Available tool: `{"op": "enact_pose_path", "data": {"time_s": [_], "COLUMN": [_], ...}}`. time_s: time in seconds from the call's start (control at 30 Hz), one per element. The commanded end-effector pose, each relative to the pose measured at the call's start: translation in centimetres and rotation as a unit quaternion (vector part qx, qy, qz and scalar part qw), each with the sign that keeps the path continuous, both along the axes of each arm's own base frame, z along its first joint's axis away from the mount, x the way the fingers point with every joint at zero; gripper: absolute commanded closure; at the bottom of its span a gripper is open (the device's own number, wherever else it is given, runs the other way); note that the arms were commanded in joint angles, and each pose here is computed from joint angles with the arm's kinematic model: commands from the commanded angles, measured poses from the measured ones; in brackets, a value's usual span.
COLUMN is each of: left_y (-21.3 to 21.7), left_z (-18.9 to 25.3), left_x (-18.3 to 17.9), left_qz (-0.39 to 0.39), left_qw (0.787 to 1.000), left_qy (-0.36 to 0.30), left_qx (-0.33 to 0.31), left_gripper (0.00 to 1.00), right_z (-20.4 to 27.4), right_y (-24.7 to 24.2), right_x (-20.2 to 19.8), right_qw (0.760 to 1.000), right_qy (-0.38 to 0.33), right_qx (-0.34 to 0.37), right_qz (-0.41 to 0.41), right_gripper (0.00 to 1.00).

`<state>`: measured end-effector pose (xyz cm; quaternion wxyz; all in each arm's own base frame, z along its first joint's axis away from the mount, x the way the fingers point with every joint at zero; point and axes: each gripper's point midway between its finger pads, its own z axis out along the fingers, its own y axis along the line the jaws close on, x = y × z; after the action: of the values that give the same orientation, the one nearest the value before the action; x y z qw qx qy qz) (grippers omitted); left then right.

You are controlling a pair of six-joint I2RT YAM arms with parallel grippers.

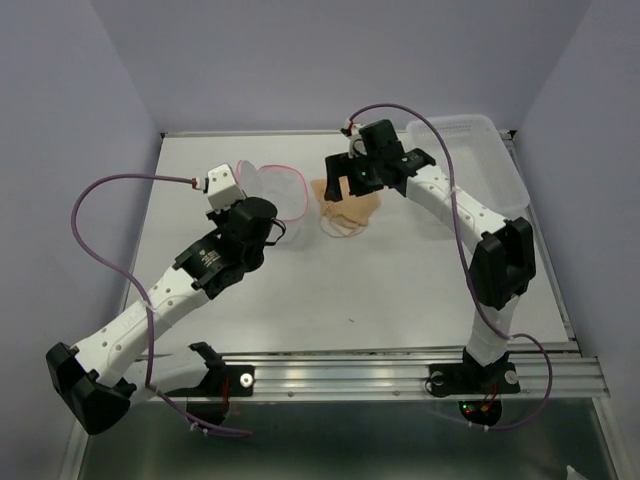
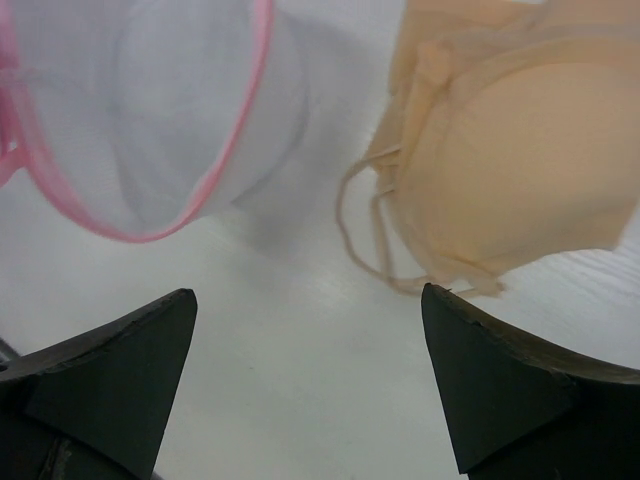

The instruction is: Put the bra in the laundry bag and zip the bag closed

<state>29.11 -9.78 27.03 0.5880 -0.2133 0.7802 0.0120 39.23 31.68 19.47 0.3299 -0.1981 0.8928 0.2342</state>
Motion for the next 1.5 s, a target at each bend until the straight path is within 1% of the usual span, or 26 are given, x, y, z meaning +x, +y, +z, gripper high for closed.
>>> {"op": "enact_pose_path", "data": {"time_s": [0.0,0.07,0.1,0.17,0.23,0.27,0.37,0.5,0.67,0.8,0.9,1.03,1.2,1.33,1.37,1.4,1.43,1.47], "left_y": [1.3,1.2,1.1,1.0,1.0,0.7,0.7,0.1,0.0,-0.3,-0.4,-0.5,-0.6,-0.6,-0.6,-0.5,-0.5,-0.5], "left_z": [1.1,1.3,1.3,1.4,1.3,1.6,1.4,2.1,1.8,1.7,1.4,1.4,1.8,2.0,2.1,2.0,2.1,2.1], "left_x": [-0.1,-0.1,0.0,-0.1,-0.1,0.0,0.1,0.3,0.2,0.3,0.3,0.3,0.3,0.2,0.1,0.1,0.1,0.1], "left_qz": [0.012,0.002,-0.006,-0.014,-0.023,-0.030,-0.044,-0.064,-0.069,-0.075,-0.077,-0.078,-0.082,-0.083,-0.083,-0.082,-0.082,-0.082], "left_qw": [0.999,0.999,0.999,0.999,0.998,0.998,0.996,0.994,0.994,0.994,0.994,0.994,0.994,0.994,0.994,0.994,0.994,0.994], "left_qy": [-0.023,-0.027,-0.028,-0.028,-0.028,-0.038,-0.039,-0.056,-0.056,-0.054,-0.052,-0.052,-0.055,-0.056,-0.057,-0.056,-0.056,-0.057], "left_qx": [0.025,0.027,0.034,0.038,0.050,0.046,0.067,0.063,0.062,0.062,0.062,0.058,0.053,0.050,0.049,0.049,0.048,0.047], "left_gripper": [1.00,1.00,1.00,1.00,1.00,1.00,1.00,1.00,1.00,1.00,1.00,1.00,1.00,1.00,1.00,1.00,1.00,1.00], "right_z": [-0.1,-0.8,-2.1,-2.8,-3.7,-4.0,-6.1,-7.0,-10.2,-12.0,-13.3,-14.7,-17.4,-18.3,-18.5,-18.6,-18.6,-18.5], "right_y": [-4.8,-6.2,-6.3,-6.7,-7.2,-7.6,-8.5,-9.8,-9.2,-9.5,-9.7,-8.5,-8.3,-8.1,-7.9,-7.7,-7.5,-7.3], "right_x": [6.0,7.7,8.2,9.1,10.4,11.0,12.5,14.9,14.7,14.4,13.9,12.2,11.7,11.3,11.2,11.0,10.8,10.6], "right_qw": [0.999,0.999,0.999,0.998,0.997,0.997,0.997,0.997,0.997,0.997,0.997,0.998,0.996,0.995,0.995,0.995,0.994,0.994], "right_qy": [-0.033,-0.034,-0.034,-0.056,-0.061,-0.061,-0.048,-0.050,-0.036,-0.021,-0.002,0.035,0.074,0.089,0.092,0.095,0.099,0.100], "right_qx": [0.009,0.009,-0.007,-0.037,-0.050,-0.053,-0.062,-0.057,-0.065,-0.076,-0.070,-0.035,-0.025,-0.019,-0.014,-0.010,-0.003,0.004], "right_qz": [-0.020,-0.020,-0.011,0.010,0.006,0.001,-0.011,-0.023,0.021,0.022,0.022,0.045,0.030,0.031,0.037,0.040,0.045,0.050], "right_gripper": [0.00,0.00,0.00,0.00,0.00,0.00,0.00,0.00,0.00,0.00,0.01,0.04,0.07,0.13,0.17,0.33,0.43,0.60]}}
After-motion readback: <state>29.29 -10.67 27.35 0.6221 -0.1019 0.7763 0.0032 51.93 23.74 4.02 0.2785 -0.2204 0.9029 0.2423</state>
